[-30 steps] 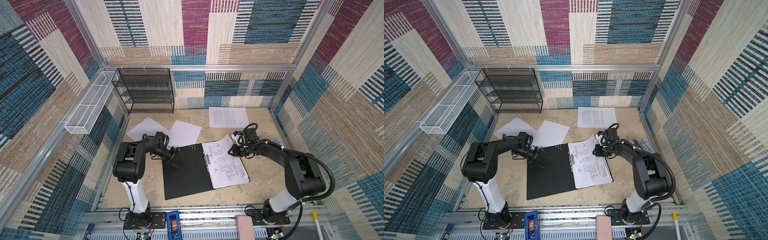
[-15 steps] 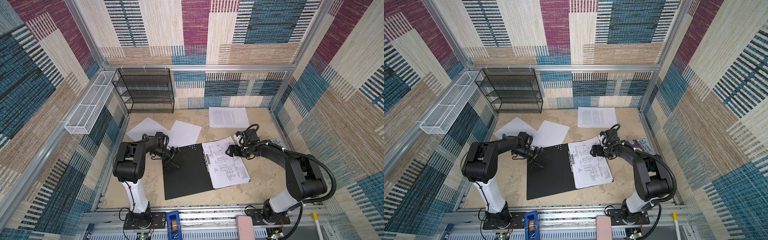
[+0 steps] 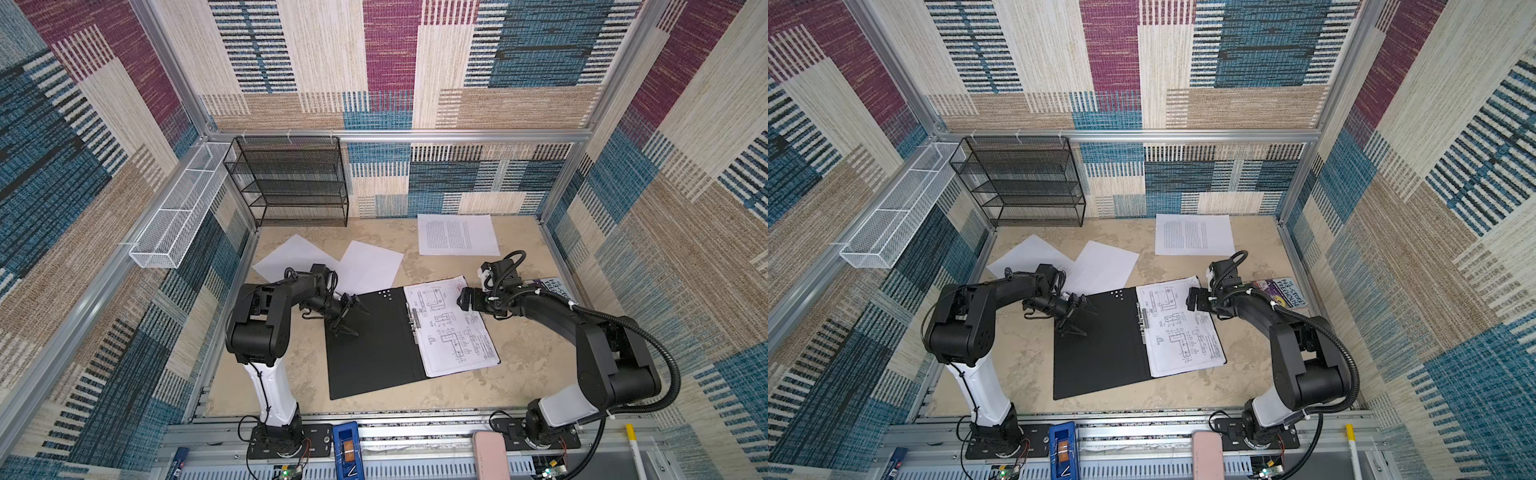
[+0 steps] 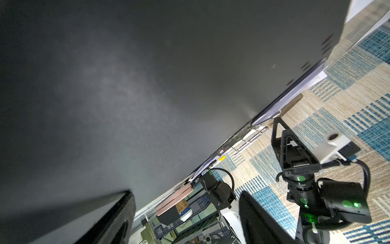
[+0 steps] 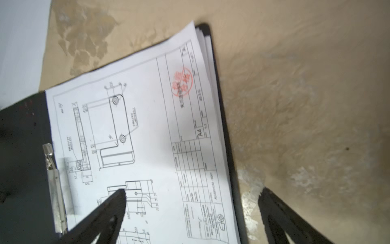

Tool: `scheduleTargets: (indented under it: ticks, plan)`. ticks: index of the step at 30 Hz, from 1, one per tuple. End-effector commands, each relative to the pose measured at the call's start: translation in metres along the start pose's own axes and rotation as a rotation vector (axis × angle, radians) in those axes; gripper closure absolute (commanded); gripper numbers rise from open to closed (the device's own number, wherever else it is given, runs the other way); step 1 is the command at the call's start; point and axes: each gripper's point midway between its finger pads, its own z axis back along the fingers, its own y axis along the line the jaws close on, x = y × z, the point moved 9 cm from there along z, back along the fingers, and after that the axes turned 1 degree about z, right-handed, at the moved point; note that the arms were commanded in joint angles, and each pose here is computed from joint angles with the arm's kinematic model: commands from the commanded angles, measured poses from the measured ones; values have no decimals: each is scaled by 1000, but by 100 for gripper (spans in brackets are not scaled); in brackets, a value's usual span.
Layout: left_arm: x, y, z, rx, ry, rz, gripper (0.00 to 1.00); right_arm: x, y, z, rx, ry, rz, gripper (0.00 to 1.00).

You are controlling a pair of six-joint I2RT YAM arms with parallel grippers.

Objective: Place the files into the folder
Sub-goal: 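Release the clip and drawing, drawing both grippers back from the folder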

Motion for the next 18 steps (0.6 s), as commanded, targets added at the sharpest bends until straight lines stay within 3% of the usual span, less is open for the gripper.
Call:
scheduleTargets:
  ticks: [1,6,8,15,18]
  plan:
    - [22,11,-1,157,-190,-75,20,34,8,15,25,-176,-21,0]
    - [10,-16,14,82,-204,-195,19,87,7,7,46,-242,-52,2]
    - [4,-27,20,49,-209,-243,18,111,1,-8,55,-235,-77,9]
    - [-33,-62,43,-10,-269,-451,12,185,-20,-62,6,-291,-88,15]
    - [-48,-69,55,-37,-297,-525,1,209,-33,-80,-37,-302,-97,14]
